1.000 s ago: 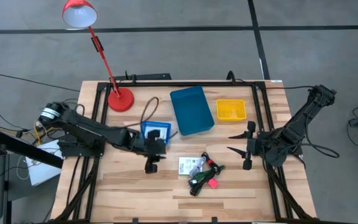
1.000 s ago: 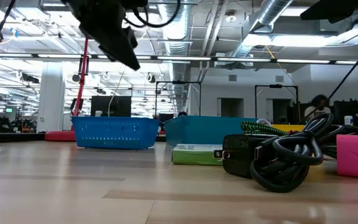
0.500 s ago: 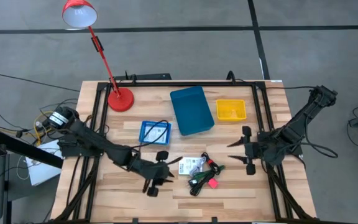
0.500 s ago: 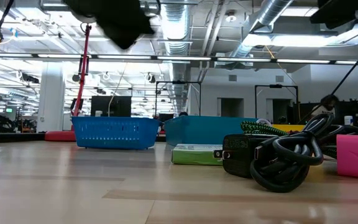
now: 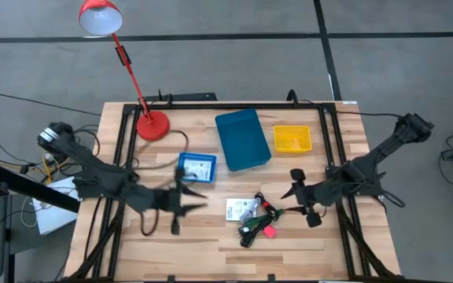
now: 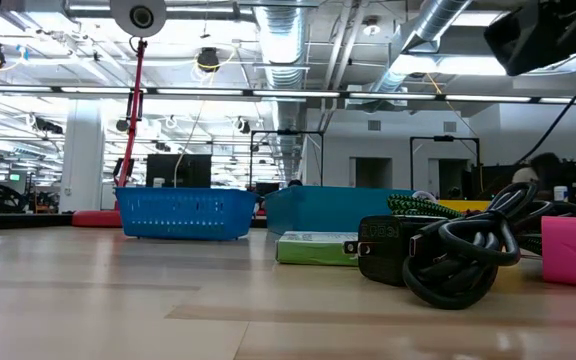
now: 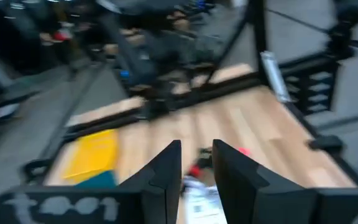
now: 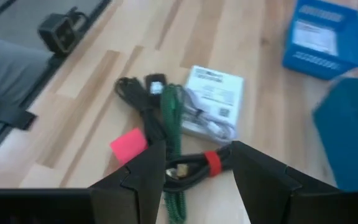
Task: Pick and place items into bin
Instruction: Put the black charger cable into the blue bin
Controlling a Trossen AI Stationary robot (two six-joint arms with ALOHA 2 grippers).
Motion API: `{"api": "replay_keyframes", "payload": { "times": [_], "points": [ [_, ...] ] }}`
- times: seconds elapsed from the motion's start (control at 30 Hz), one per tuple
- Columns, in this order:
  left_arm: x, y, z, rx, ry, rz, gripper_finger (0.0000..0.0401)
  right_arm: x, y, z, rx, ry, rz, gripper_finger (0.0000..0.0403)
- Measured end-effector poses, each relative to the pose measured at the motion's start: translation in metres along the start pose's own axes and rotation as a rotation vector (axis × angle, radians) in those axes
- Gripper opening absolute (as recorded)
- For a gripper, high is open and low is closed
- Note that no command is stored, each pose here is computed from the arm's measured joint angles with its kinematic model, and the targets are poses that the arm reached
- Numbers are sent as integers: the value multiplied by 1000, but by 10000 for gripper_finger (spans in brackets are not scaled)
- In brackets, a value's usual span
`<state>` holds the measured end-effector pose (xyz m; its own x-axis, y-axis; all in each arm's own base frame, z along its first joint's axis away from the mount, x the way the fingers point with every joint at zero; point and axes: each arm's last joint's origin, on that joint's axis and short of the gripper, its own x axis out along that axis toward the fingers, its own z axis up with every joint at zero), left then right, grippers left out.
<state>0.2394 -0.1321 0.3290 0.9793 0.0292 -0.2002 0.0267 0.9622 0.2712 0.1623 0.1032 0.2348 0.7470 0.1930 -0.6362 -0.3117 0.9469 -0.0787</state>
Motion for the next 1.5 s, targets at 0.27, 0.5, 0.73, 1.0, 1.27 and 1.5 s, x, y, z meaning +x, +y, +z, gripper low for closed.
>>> {"api": "replay_keyframes", "payload": {
  "times": [0.27, 0.5, 0.73, 1.0, 1.27, 1.5],
  "points": [
    [-43, 35, 2, -40, 75, 194, 80, 21, 10, 1, -62, 57, 128, 177],
    [-51, 40, -5, -39, 139, 240, 80, 39, 17, 5, -146, 126, 165, 177],
    [-50, 40, -5, -88, 130, 244, 80, 57, 25, 16, -237, 171, 245, 177],
    [-50, 40, -5, -141, 123, 248, 80, 80, 21, 21, -321, 248, 252, 177],
    [-50, 40, -5, -171, 118, 250, 80, 101, 6, 22, -300, 298, 289, 177],
    [-50, 40, -5, -178, 119, 250, 80, 114, -7, 17, -262, 316, 327, 177]
  ]
}}
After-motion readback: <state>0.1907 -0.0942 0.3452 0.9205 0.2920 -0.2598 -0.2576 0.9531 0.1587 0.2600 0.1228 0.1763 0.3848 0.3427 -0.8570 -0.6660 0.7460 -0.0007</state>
